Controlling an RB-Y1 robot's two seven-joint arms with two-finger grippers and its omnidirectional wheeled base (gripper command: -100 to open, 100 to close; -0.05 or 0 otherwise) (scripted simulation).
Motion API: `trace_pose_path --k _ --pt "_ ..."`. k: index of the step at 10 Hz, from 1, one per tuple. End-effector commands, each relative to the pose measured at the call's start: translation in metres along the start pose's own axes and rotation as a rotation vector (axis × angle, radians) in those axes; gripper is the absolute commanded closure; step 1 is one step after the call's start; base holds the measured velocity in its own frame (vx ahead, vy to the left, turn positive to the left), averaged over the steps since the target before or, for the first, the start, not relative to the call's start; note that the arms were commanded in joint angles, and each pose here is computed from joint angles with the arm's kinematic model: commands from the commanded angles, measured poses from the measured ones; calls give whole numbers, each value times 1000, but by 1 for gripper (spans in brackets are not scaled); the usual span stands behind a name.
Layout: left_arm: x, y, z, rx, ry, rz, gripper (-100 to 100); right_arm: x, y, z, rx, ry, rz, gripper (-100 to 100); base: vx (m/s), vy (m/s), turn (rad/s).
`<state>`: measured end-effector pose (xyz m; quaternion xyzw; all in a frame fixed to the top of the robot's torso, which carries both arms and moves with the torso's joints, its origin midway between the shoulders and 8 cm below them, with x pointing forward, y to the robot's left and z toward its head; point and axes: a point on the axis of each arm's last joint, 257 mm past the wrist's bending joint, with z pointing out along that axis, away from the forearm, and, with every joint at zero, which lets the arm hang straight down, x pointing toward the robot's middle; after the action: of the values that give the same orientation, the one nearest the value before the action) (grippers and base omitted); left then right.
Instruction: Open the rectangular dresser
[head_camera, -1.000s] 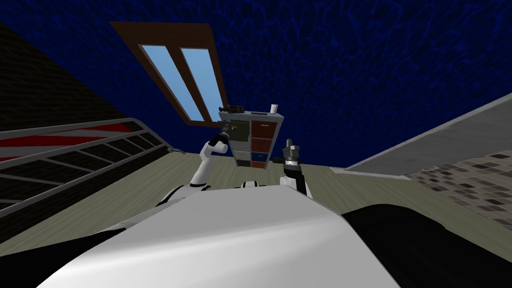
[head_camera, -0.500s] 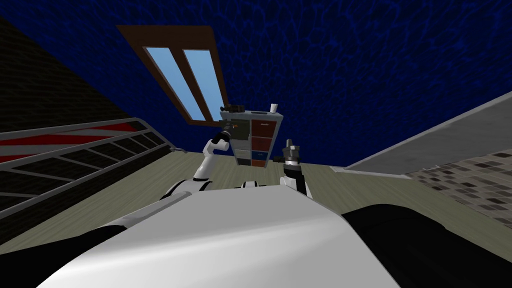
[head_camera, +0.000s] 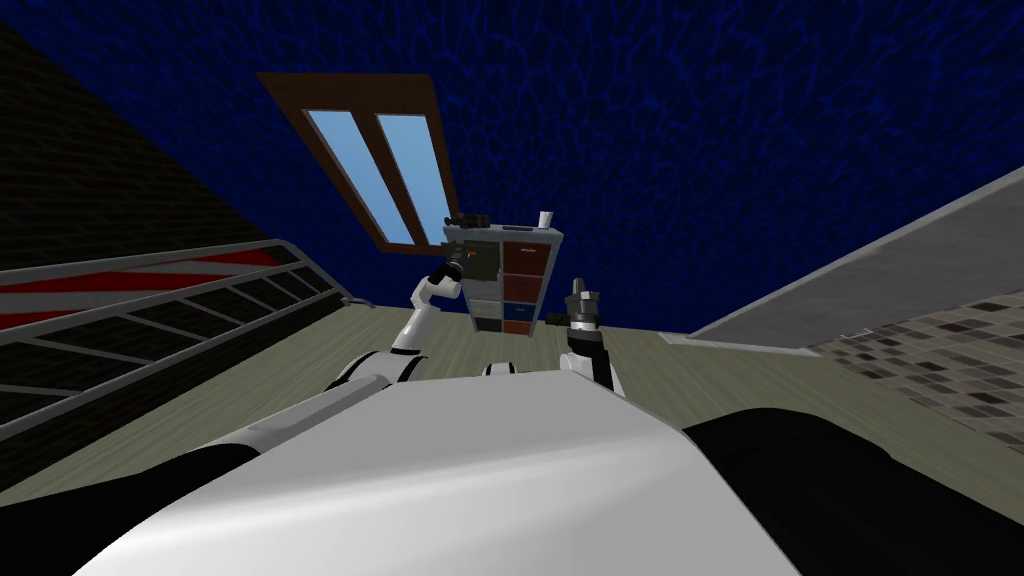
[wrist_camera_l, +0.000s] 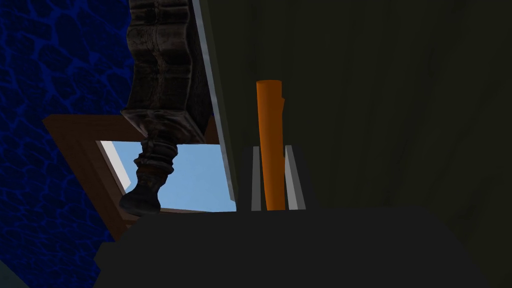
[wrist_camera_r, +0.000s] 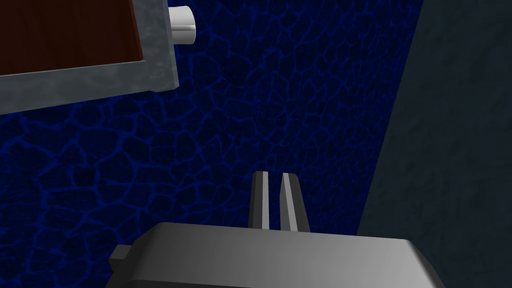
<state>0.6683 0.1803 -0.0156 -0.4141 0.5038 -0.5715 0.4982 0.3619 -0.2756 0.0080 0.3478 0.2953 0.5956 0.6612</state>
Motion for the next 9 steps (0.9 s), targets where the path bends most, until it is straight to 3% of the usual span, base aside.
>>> trace_pose_path --k 1,3,6,7,8,9 --pt "4 -14 15 43 9 0 100 0 0 0 0 0 0 0 -176 18 20" --pt "9 -24 28 53 15 4 100 0 0 0 0 0 0 0 -156 35 -9" --pt "-3 19 32 -33 -8 3 100 0 0 0 0 0 0 0 11 -5 3" --pt "-4 23 31 -41 -10 3 100 0 0 0 0 0 0 0 9 -7 -1" --pt "-4 23 31 -41 -10 3 100 0 0 0 0 0 0 0 0 0 0" --pt "7 -12 43 35 10 3 100 0 0 0 0 0 0 0 -167 12 31"
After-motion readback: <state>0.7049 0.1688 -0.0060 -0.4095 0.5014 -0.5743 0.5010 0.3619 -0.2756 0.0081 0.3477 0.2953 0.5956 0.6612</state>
